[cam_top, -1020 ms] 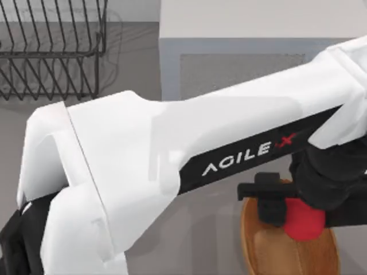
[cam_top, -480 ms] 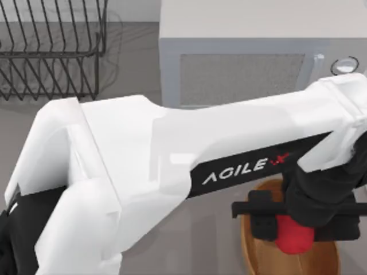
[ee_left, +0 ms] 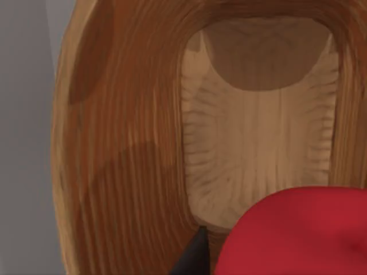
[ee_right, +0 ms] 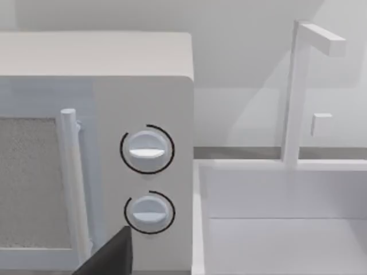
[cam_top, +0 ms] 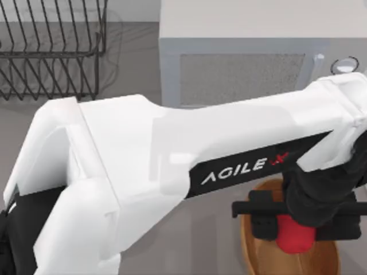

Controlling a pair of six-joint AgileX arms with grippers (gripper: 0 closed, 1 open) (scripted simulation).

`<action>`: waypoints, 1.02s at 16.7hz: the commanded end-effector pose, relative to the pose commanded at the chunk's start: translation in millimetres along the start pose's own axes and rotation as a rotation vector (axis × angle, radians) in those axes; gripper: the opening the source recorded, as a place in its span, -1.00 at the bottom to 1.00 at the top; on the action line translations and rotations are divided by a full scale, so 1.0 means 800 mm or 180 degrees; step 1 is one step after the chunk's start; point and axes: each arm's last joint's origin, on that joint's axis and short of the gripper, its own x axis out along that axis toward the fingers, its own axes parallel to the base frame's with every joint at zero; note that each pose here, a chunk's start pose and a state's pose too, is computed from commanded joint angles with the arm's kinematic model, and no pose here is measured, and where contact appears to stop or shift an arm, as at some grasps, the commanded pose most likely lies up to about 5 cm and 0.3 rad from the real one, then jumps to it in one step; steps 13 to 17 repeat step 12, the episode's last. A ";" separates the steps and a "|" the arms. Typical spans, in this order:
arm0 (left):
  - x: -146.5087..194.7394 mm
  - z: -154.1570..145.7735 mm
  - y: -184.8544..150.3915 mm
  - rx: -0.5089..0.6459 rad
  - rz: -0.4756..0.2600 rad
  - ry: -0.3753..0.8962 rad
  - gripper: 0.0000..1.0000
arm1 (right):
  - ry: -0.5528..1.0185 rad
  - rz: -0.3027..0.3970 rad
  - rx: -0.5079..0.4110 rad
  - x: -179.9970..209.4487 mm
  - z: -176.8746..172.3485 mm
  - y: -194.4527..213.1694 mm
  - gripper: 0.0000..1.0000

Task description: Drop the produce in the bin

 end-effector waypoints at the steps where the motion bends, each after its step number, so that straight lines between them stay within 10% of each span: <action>1: 0.000 0.000 0.000 0.0000 0.0000 0.0000 0.21 | 0.0000 0.0000 0.0000 0.000 0.000 0.000 1.00; 6: 0.000 0.000 0.000 0.0000 0.0000 0.0000 0.96 | 0.0000 0.0000 0.0000 0.000 0.000 0.000 1.00; 17: 0.000 0.000 0.000 0.0000 0.0000 0.0000 1.00 | 0.0000 0.0000 0.0000 0.000 0.000 0.000 1.00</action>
